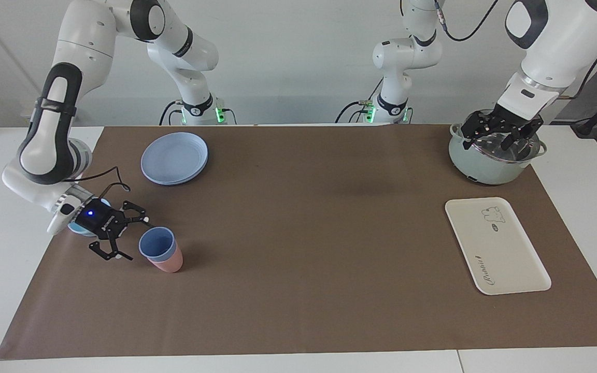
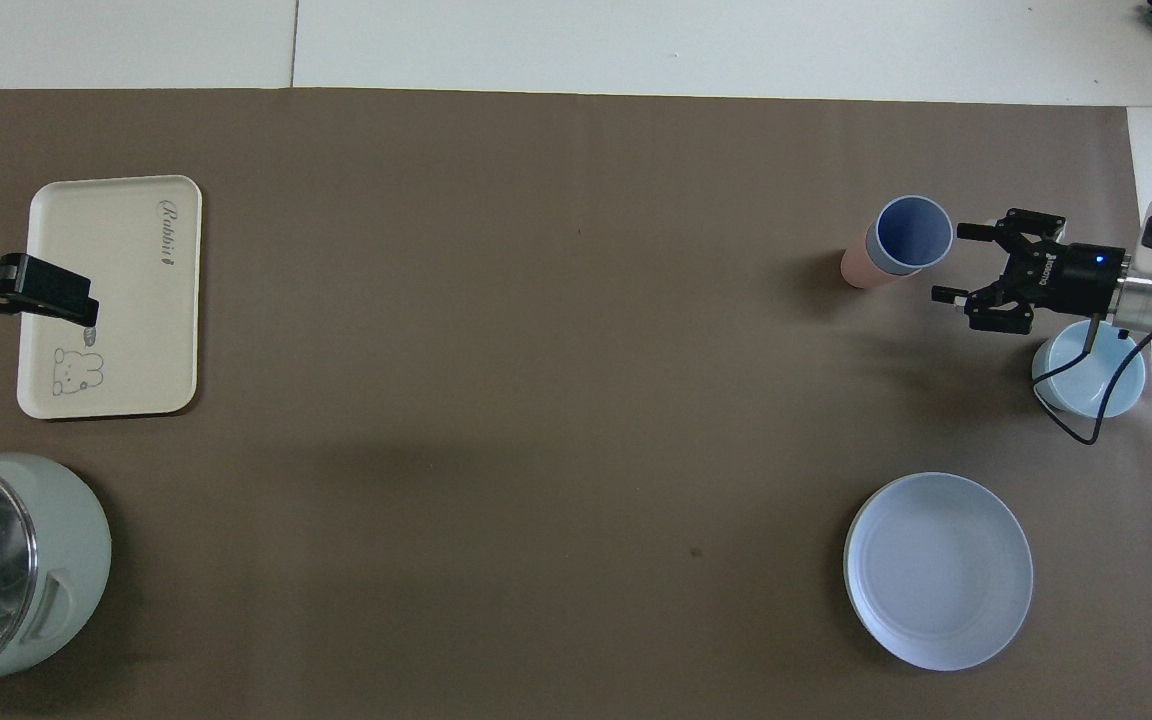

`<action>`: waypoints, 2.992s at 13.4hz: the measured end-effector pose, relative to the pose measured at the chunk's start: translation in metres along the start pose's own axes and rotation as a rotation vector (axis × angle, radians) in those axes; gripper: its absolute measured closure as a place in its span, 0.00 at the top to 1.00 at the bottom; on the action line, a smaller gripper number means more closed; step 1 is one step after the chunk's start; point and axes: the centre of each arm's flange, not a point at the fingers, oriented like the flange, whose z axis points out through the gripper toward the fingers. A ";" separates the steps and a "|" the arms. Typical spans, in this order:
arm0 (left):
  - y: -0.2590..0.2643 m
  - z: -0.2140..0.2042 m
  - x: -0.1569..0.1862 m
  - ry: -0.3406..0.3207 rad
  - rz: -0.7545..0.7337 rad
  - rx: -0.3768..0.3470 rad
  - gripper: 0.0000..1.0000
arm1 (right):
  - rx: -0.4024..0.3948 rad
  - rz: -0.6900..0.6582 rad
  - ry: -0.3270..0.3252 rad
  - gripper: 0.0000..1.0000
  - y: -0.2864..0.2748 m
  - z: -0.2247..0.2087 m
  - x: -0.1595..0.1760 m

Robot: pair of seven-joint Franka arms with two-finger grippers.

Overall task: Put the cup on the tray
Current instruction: 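Move the right gripper toward the nested pink and blue cups, then close the right gripper on the rim of the pink cup, then lift the nested cups with the right gripper and carry them toward center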

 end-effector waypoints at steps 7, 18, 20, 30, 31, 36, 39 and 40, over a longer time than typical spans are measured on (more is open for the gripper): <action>0.000 0.000 0.000 0.000 0.000 0.000 1.00 | -0.033 0.010 0.071 1.00 -0.006 0.037 -0.006; 0.000 0.000 0.000 0.000 0.000 0.000 1.00 | -0.018 0.003 0.089 1.00 -0.017 0.059 -0.004; 0.000 0.000 0.000 0.000 0.000 0.000 1.00 | -0.010 -0.006 0.088 1.00 -0.019 0.064 -0.002; 0.000 0.000 0.000 0.000 0.000 0.000 1.00 | -0.028 -0.005 0.056 0.84 -0.021 0.063 0.048; 0.000 0.000 0.000 0.000 0.000 0.000 1.00 | -0.041 -0.014 0.011 0.84 -0.026 0.060 0.072; 0.001 0.000 0.000 0.000 0.002 0.000 1.00 | -0.035 -0.047 -0.182 0.84 -0.089 0.055 0.196; 0.005 0.001 0.000 -0.005 0.008 0.000 1.00 | -0.029 -0.057 -0.306 0.84 -0.123 0.073 0.231; 0.006 0.003 -0.001 -0.008 0.011 0.000 1.00 | -0.037 -0.060 -0.348 0.84 -0.137 0.083 0.244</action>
